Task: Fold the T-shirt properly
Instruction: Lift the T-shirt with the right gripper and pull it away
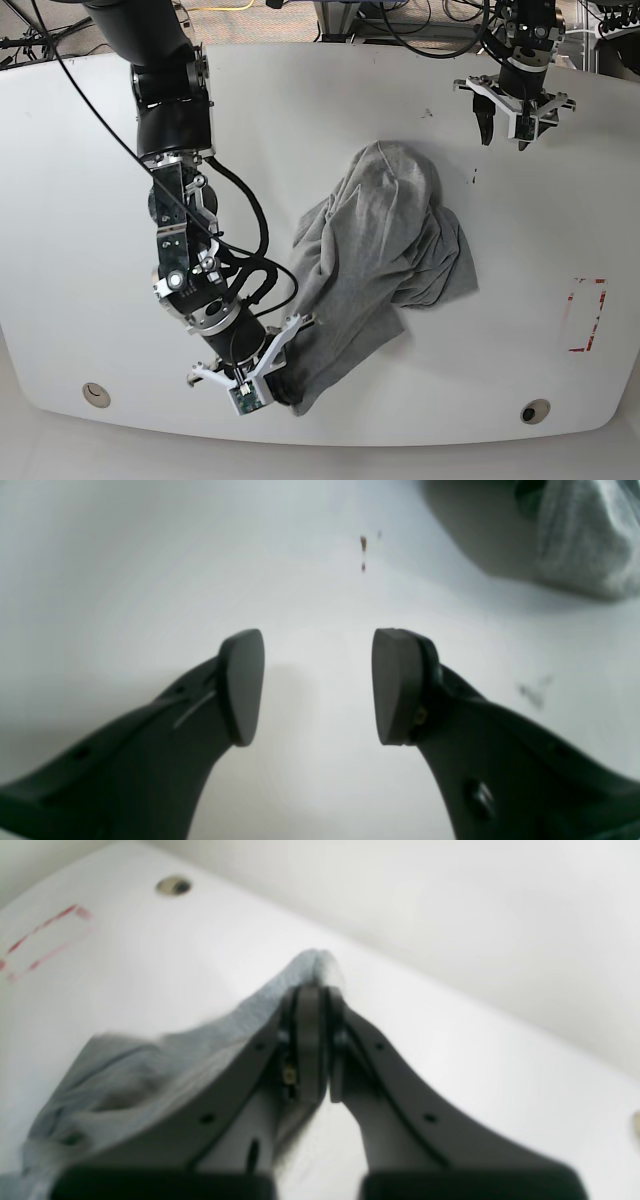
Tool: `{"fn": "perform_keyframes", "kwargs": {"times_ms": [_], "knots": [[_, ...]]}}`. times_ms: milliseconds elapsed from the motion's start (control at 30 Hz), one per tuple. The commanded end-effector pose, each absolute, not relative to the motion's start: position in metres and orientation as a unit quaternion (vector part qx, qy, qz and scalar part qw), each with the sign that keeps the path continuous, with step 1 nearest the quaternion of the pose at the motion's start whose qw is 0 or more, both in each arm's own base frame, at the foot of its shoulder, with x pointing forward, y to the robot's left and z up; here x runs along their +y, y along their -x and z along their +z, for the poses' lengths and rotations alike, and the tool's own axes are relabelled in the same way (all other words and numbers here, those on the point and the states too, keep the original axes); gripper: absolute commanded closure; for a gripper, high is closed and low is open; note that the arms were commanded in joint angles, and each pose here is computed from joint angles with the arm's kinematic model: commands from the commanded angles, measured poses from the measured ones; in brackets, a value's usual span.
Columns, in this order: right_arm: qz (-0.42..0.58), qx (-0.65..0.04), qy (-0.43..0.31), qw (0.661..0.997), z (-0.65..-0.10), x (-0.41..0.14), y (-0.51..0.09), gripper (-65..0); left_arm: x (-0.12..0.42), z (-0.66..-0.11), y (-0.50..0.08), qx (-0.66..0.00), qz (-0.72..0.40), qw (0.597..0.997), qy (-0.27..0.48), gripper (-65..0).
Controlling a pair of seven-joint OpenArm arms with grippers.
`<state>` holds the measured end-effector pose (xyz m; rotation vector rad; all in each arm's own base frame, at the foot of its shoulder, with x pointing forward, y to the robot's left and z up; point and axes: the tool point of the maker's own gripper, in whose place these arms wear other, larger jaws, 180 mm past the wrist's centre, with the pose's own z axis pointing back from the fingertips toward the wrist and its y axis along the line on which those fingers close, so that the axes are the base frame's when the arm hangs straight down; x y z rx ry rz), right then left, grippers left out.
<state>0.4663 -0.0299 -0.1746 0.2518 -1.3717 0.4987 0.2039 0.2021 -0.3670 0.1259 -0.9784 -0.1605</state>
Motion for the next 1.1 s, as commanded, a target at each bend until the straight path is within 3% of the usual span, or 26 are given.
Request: {"fn": "perform_keyframes", "kwargs": {"times_ms": [0, 467, 1067], "knots": [[0.228, -0.669, -0.118, 0.698, -0.127, -0.035, -0.475, 0.0, 0.202, -0.352, -0.215, -0.495, -0.079, 0.863, -0.063, -31.8], [0.243, -0.736, -0.073, 0.628, -0.023, -0.058, -0.494, 0.0, 0.165, -0.346, -0.263, -0.486, -0.083, 0.87, -0.027, -31.9], [0.242, -0.785, -0.054, 0.567, 0.095, -0.087, -0.499, 0.0, 0.108, -0.361, -0.257, -0.465, -0.184, 0.863, 0.069, -31.9]]}}
